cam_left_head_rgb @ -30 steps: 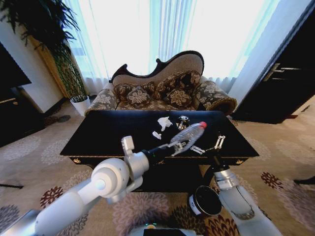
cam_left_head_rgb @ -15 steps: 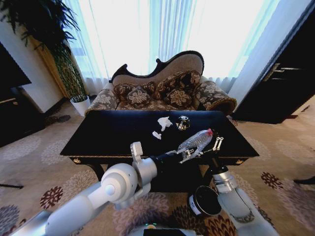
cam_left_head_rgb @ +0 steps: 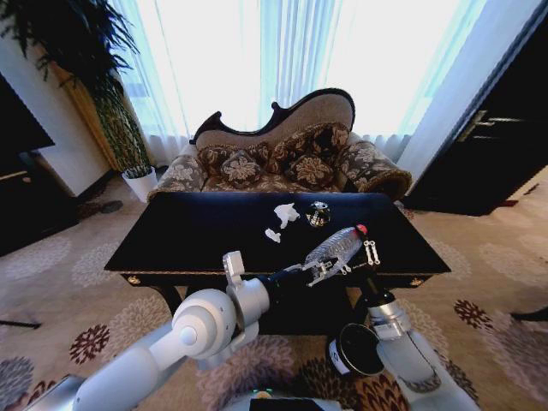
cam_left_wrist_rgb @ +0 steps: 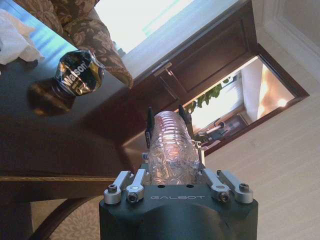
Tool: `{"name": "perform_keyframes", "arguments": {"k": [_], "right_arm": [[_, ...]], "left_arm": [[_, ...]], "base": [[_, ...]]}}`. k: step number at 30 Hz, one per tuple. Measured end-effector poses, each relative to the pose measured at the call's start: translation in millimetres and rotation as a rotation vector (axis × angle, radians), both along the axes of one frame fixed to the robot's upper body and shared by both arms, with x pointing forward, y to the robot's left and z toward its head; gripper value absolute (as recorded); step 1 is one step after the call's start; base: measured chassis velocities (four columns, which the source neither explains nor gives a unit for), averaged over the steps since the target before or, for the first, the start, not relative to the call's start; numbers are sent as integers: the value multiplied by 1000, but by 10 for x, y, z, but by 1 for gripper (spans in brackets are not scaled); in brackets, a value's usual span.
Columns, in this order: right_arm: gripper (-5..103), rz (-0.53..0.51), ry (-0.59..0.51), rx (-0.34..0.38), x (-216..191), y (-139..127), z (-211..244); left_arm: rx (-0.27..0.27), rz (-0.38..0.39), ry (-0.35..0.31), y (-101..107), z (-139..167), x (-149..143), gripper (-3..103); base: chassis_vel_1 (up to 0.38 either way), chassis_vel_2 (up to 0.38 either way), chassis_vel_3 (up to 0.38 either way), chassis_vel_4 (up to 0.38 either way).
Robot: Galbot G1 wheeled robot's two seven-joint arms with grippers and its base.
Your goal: Move to the front of the table and place the trash on the table into the trash bin.
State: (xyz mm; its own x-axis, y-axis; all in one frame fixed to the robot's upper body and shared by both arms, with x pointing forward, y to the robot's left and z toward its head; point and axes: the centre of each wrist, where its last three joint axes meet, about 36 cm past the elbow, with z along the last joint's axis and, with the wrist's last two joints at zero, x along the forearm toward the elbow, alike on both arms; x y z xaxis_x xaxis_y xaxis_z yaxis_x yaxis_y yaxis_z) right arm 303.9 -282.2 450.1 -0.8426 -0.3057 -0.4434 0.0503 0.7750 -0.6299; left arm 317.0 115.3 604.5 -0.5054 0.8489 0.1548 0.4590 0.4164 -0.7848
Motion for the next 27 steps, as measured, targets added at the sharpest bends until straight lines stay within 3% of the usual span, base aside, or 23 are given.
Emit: {"name": "perform_keyframes", "arguments": {"k": [4,5,11,13,15,17,18,20,21,22,23,27], "right_arm": [[47,2,-2,-2,1,-1,7],[47,3,-3,-1,1,-2,11],[40,-7,1,13,-11,0,2],[34,-2,13,12,-23,-5,-6],[32,-1,15,11,-25,-5,-9],[30,-1,23,11,-27,-6,-28],[28,-2,28,13,-30,-1,-42],[27,-2,32,15,-34,4,-53],[27,-3,38,16,-39,6,-71],[27,-4,40,16,-40,5,-78],[27,-10,50,17,-38,-2,-115],[27,-20,62,21,-24,-13,-172]], "left_arm": [[16,-1,-26,7,-10,-7,34],[28,-7,-41,10,-8,-18,44],[62,-40,-89,29,13,-47,60],[83,-61,-125,70,30,-52,76],[88,-68,-140,83,37,-56,76],[97,-75,-179,113,57,-62,87],[100,-65,-211,141,87,-62,93],[105,-54,-231,165,113,-63,93],[116,-31,-260,204,150,-60,99],[120,-22,-271,219,163,-57,99],[134,24,-325,325,246,-38,100],[169,78,-395,494,331,16,100]], "base": [[0,0,0,0],[0,0,0,0],[0,0,0,0],[0,0,0,0],[0,0,0,0],[0,0,0,0],[0,0,0,0],[0,0,0,0],[0,0,0,0],[0,0,0,0],[0,0,0,0],[0,0,0,0]]}}
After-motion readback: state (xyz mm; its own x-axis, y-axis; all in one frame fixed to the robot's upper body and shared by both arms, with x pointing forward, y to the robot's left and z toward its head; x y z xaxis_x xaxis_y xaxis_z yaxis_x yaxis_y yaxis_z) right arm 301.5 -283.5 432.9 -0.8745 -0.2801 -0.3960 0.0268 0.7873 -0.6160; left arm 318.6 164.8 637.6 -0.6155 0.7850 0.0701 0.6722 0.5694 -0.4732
